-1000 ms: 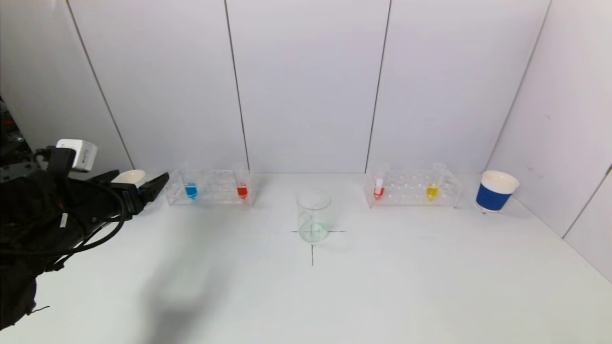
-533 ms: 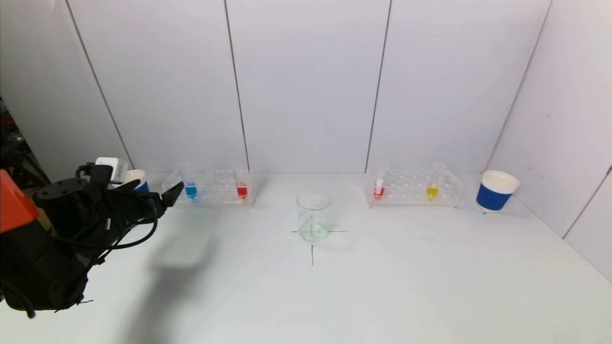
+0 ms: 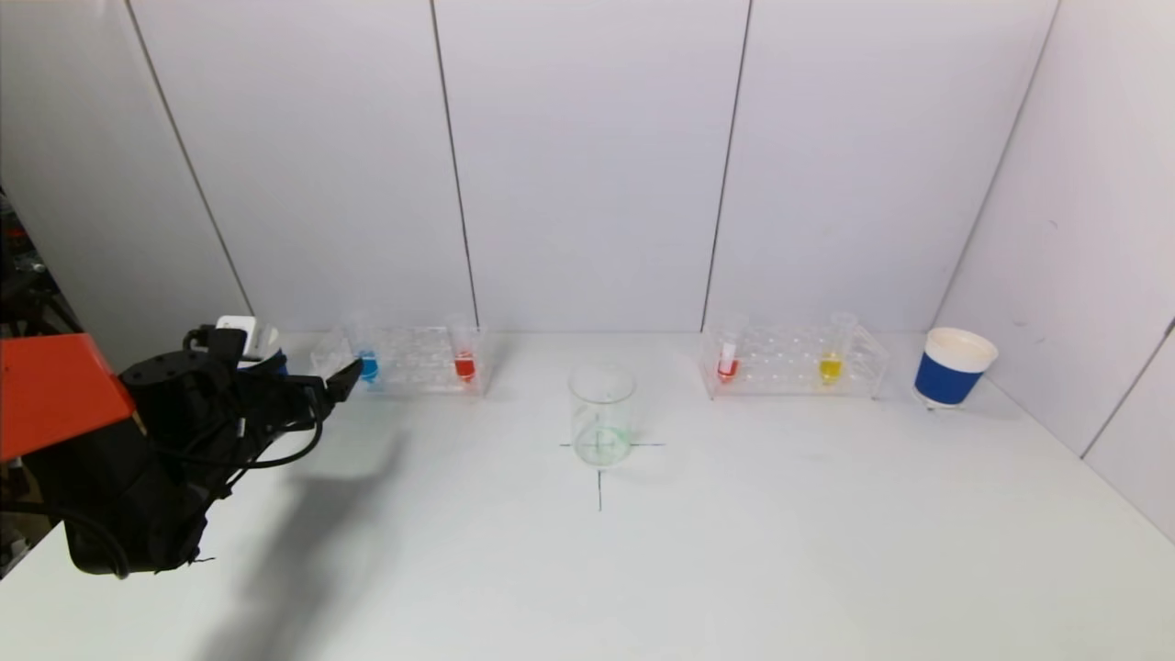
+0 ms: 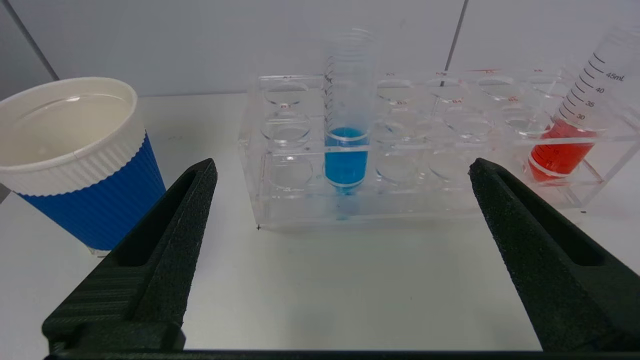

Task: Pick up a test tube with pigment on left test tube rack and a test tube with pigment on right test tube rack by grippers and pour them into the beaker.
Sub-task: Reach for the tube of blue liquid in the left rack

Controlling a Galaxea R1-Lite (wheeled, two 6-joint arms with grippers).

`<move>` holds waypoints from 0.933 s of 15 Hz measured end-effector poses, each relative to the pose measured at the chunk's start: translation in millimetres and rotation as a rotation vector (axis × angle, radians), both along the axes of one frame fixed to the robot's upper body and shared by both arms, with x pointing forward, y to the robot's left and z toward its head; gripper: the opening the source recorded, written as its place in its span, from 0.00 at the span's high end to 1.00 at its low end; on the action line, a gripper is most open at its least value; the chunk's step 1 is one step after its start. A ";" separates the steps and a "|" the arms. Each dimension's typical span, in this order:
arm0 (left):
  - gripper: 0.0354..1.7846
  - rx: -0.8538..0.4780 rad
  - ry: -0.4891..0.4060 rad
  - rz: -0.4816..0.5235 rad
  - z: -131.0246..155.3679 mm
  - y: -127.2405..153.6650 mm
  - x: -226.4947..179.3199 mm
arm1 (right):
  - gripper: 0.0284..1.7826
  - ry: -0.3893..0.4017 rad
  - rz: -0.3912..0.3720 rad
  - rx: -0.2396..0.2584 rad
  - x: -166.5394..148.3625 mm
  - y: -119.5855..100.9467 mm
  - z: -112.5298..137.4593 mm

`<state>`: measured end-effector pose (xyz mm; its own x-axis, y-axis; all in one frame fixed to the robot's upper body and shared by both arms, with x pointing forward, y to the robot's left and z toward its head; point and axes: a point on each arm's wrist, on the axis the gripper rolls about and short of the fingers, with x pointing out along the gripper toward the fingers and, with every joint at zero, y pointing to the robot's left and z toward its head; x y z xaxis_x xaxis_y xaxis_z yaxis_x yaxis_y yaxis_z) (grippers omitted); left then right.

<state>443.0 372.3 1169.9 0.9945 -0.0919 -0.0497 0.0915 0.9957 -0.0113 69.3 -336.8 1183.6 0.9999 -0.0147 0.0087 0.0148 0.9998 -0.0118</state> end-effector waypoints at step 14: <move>0.01 0.017 -0.054 -0.033 -11.6 2.2 35.2 | 0.00 0.000 0.000 0.000 0.0 0.0 0.0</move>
<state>478.2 374.4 1158.3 0.9922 -0.1244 0.0021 0.1243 0.9922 0.0116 69.3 -336.8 1183.6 0.9999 -0.0147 0.0087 0.0148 0.9998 -0.0114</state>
